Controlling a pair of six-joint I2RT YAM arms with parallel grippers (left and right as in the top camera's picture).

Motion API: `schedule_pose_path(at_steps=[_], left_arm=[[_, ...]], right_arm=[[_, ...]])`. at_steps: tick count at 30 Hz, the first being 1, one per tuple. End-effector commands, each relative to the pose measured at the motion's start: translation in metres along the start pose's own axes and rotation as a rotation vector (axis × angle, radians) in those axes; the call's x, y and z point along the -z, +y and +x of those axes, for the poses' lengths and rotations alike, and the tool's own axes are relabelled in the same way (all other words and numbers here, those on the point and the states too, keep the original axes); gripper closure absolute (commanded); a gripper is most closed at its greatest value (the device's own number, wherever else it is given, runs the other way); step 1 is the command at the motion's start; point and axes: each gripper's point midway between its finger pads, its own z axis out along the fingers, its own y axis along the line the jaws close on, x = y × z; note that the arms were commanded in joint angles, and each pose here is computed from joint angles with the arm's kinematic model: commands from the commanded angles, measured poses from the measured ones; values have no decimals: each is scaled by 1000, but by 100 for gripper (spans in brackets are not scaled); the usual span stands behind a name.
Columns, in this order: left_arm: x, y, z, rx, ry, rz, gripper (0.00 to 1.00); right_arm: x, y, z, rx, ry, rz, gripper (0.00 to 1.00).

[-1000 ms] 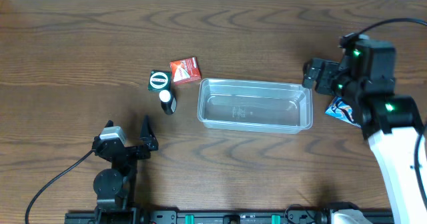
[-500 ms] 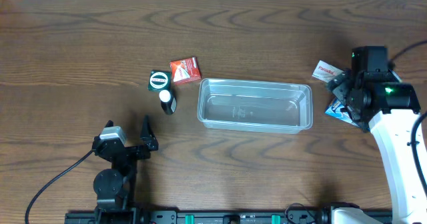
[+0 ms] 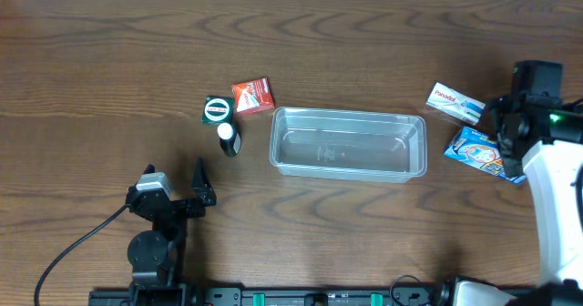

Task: Pack container
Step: 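Reach the right gripper to the blue-and-white box and grasp it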

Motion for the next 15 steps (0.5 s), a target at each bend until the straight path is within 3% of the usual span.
schedule_pose_path(at_steps=[1, 12, 15], left_arm=[[-1, 6, 16, -18, 46, -24, 2], [-1, 6, 16, -18, 46, -24, 2], [-1, 6, 16, -18, 46, -24, 2]], right_arm=[[-17, 0, 6, 42, 95, -11, 1], [-72, -11, 29, 68, 247, 97, 1], [-86, -13, 38, 93, 278, 123, 5]])
